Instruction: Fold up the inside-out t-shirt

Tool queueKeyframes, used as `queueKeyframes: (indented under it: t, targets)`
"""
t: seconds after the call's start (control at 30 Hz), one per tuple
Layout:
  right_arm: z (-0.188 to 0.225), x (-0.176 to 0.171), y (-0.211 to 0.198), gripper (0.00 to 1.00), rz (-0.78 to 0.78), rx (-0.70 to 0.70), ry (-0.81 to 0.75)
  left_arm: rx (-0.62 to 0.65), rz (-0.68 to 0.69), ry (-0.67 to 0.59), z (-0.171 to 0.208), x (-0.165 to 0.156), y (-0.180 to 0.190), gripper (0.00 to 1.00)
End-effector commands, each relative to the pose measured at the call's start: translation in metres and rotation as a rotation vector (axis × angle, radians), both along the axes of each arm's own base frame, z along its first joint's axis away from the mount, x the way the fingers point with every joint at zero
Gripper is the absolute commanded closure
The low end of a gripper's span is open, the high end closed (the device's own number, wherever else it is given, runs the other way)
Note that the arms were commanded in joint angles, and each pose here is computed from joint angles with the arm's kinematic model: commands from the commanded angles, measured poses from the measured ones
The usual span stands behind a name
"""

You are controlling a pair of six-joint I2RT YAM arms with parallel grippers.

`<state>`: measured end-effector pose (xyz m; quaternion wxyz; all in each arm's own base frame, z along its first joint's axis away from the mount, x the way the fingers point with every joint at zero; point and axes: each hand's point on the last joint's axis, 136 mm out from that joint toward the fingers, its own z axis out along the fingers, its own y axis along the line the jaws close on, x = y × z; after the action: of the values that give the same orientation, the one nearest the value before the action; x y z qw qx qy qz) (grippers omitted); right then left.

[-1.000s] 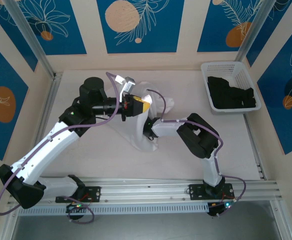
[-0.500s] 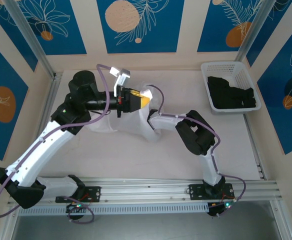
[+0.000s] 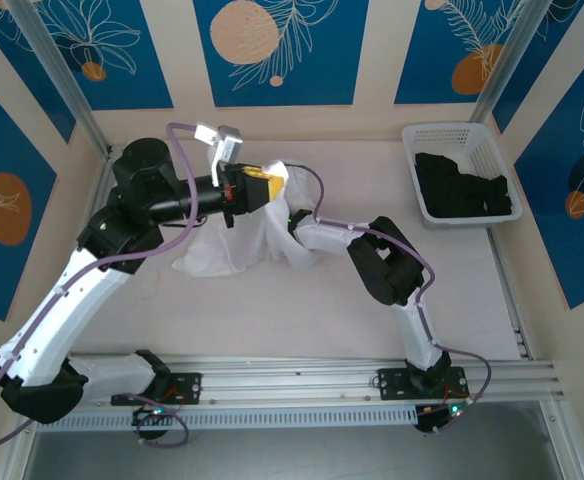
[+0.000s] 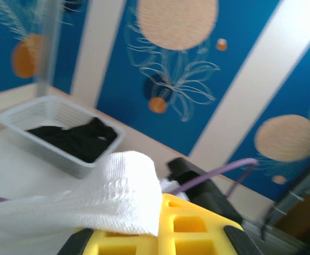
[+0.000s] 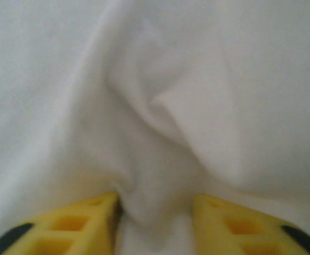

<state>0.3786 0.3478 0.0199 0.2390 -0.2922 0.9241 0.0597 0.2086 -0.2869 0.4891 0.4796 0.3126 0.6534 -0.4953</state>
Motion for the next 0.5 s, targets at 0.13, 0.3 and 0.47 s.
queueKeyframes:
  t: [0.13,0.3,0.47]
  targets:
    - [0.01,-0.021,-0.022,1.0,0.022,0.032,0.057,0.136,0.537,0.059,-0.055,0.081,0.072,1.0]
    - [0.049,-0.034,-0.021,1.0,0.074,0.178,-0.013,0.111,0.771,0.154,-0.087,0.109,0.136,1.0]
    - [0.075,-0.055,-0.02,1.0,0.146,0.307,-0.041,0.107,0.942,0.24,-0.127,0.124,0.181,1.0]
